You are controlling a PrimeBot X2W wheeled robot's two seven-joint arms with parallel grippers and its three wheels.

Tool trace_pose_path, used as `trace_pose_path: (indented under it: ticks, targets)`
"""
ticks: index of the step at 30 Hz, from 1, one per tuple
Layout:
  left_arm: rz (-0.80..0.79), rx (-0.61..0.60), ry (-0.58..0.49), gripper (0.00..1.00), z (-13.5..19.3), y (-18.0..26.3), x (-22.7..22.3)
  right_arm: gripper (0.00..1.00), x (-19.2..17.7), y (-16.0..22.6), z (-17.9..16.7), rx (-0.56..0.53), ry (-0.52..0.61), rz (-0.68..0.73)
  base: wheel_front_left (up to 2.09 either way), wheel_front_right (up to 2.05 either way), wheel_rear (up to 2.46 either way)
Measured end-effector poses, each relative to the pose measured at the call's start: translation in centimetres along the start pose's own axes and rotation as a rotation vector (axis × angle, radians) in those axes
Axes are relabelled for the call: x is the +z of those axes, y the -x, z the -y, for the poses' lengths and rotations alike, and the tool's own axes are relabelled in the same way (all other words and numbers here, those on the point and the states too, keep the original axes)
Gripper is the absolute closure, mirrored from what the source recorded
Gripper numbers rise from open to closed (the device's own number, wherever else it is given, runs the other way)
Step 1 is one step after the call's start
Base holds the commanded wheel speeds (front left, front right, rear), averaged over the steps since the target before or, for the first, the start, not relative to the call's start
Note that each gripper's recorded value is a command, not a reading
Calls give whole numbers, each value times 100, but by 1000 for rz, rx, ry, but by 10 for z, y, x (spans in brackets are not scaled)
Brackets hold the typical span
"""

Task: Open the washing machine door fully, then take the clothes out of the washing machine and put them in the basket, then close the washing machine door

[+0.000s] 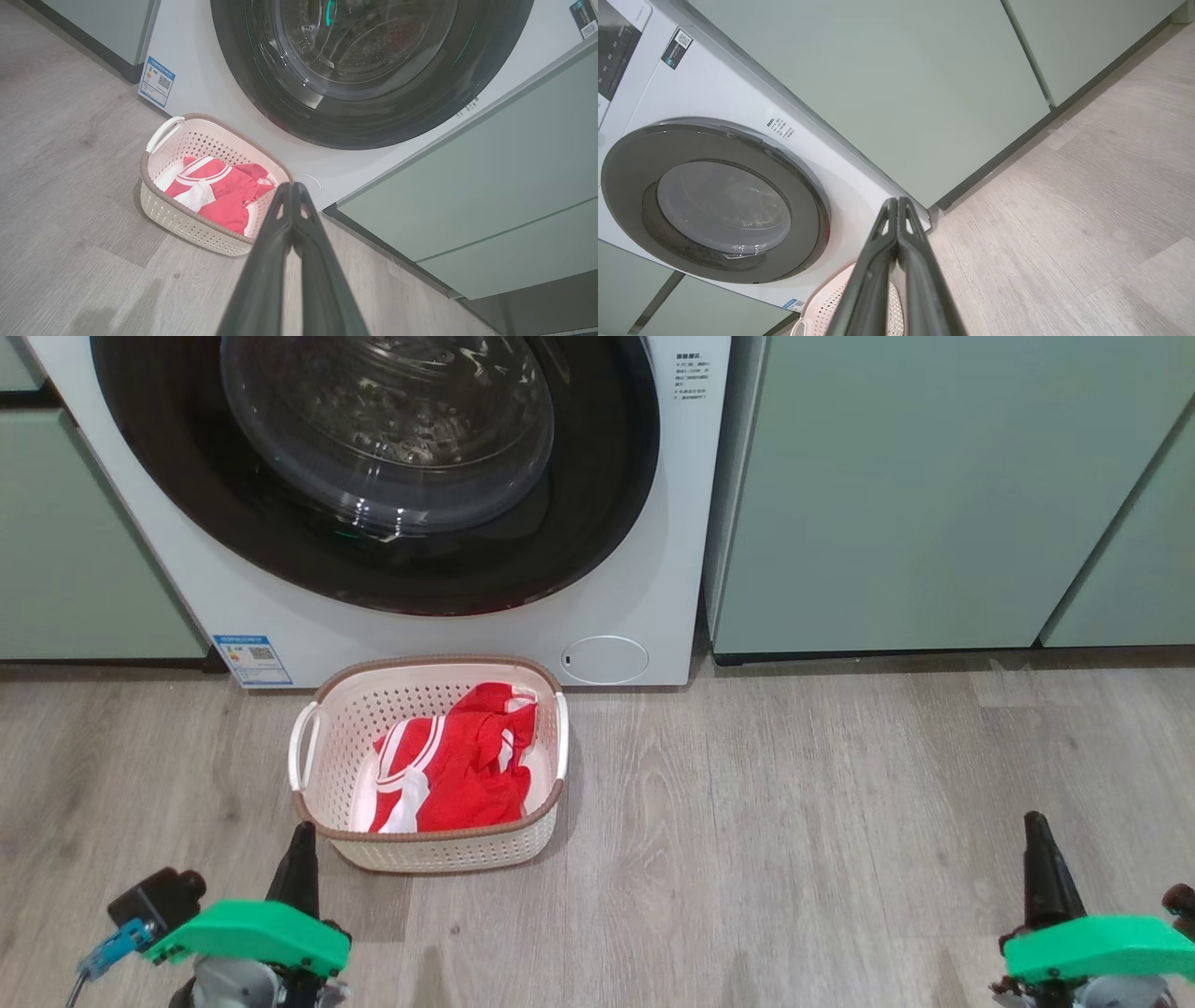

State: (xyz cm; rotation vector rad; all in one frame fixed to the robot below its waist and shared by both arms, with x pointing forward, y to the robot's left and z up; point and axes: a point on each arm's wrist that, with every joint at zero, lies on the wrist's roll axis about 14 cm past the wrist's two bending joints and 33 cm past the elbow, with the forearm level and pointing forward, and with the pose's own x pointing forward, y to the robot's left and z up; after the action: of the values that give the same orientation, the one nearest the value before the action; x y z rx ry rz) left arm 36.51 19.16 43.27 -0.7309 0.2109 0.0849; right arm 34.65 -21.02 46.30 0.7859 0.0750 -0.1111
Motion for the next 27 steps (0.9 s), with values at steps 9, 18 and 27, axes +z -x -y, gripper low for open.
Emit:
trace_pose_path:
  ticks: [9, 18, 27]
  targets:
    - [10, -1, 89, 100, 2, -1, 4, 100, 0, -3, -1, -6, -86, -6, 0, 0, 0]
    - [14, -7, 189, 100, 5, -2, 7, 100, 2, -7, -4, -5, -178, -8, 0, 0, 0]
    - [22, -19, 299, 100, 9, -3, 12, 100, 1, -9, -2, -14, -279, -15, 0, 0, 0]
